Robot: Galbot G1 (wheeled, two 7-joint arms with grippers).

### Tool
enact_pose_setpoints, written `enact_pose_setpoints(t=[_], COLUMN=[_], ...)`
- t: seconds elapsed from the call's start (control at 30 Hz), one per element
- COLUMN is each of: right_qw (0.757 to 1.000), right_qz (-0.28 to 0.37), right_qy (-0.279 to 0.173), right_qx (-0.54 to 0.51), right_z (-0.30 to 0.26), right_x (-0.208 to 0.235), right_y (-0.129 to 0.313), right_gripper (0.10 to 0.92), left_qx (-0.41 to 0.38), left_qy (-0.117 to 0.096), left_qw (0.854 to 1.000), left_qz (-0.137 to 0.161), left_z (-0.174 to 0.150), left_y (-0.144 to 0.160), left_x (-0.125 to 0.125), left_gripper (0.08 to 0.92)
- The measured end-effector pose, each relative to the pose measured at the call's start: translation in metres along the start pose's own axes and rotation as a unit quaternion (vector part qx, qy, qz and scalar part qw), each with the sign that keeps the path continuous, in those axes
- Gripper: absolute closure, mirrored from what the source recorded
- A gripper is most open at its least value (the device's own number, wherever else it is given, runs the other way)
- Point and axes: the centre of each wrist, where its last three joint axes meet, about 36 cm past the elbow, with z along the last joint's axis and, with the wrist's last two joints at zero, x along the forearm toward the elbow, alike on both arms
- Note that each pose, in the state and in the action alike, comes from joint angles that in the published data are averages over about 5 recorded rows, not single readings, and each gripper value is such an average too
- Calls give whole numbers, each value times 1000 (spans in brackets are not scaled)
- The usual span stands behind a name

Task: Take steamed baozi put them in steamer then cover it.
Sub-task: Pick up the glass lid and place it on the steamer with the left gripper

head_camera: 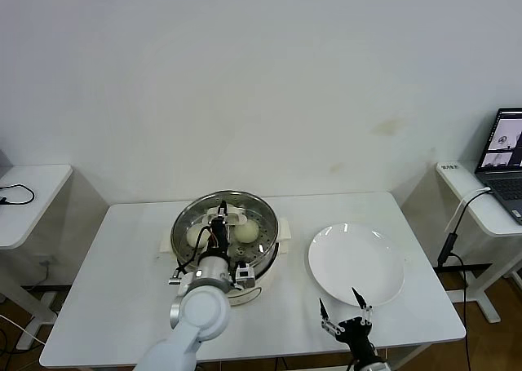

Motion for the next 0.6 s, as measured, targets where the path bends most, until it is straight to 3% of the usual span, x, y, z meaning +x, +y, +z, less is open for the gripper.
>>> enact_pose_setpoints(t=[0.6], right_qw=[1000], right_qz=[-6], right_qy=[0], right_qx=[1], right_z=[2], right_x=[1], right_y=[2], right_gripper=[200], left_qx=[5], left_qy=[7], left_qw=[1000], left_qz=[1], left_z=[0], left_y=[-10], left_x=[-3], left_gripper=[872])
